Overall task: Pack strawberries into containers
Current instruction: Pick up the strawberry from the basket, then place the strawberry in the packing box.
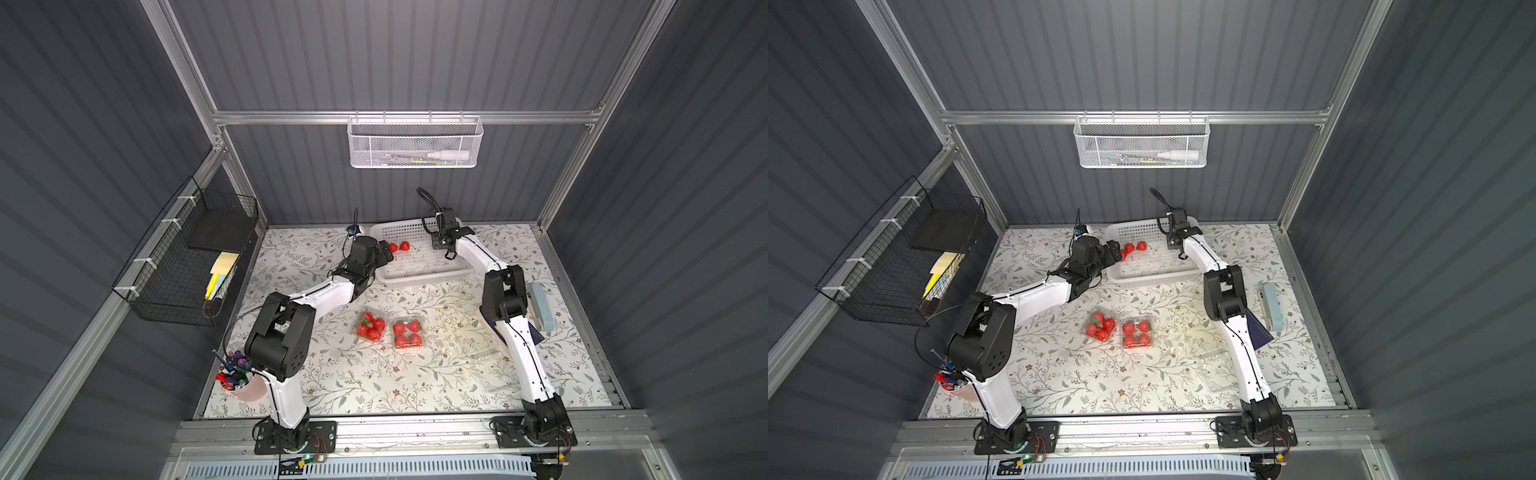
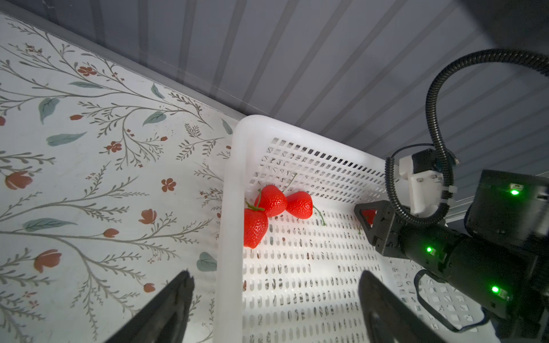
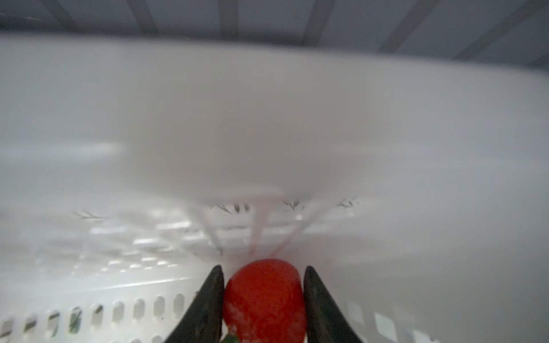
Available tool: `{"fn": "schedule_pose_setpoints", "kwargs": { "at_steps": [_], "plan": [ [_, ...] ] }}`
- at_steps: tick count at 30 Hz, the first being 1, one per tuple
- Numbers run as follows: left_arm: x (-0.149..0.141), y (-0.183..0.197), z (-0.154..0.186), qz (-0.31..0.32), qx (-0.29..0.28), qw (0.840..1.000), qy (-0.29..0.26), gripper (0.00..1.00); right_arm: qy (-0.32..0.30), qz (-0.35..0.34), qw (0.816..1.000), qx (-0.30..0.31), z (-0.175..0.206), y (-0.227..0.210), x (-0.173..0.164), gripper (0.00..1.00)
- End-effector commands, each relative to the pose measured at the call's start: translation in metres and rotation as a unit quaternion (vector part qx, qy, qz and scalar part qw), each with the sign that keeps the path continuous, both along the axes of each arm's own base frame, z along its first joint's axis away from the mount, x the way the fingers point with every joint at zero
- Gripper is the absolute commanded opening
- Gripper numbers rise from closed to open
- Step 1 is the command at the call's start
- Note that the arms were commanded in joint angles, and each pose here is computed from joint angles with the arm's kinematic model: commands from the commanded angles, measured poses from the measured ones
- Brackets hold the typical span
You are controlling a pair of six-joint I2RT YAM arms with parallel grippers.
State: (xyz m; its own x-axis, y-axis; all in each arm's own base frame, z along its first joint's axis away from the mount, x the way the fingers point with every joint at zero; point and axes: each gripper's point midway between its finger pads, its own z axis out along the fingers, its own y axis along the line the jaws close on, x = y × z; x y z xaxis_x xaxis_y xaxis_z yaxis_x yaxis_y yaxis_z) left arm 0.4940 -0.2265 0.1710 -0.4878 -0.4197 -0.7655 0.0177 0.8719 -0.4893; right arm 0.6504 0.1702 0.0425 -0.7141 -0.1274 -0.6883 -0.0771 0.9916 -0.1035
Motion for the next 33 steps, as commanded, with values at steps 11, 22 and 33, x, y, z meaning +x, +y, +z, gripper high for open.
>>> {"fn": "schedule_pose_setpoints", "kwargs": {
  "at_steps": [11, 22, 33],
  "plan": [
    [-0.010, 0.000, 0.024, -0.019, -0.009, 0.999, -0.025, 0.89, -0.051, 0.013, 0.995, 0.081, 0.107, 0.004, -0.047, 0.19],
    [-0.029, -0.001, 0.021, -0.049, -0.015, 0.998, -0.033, 0.87, 0.058, -0.034, 0.993, 0.096, 0.118, -0.028, -0.231, 0.14],
    [-0.037, -0.006, 0.029, -0.070, -0.028, 0.996, -0.042, 0.87, 0.234, -0.120, 0.961, 0.081, 0.061, -0.076, -0.433, 0.16]
  ]
}}
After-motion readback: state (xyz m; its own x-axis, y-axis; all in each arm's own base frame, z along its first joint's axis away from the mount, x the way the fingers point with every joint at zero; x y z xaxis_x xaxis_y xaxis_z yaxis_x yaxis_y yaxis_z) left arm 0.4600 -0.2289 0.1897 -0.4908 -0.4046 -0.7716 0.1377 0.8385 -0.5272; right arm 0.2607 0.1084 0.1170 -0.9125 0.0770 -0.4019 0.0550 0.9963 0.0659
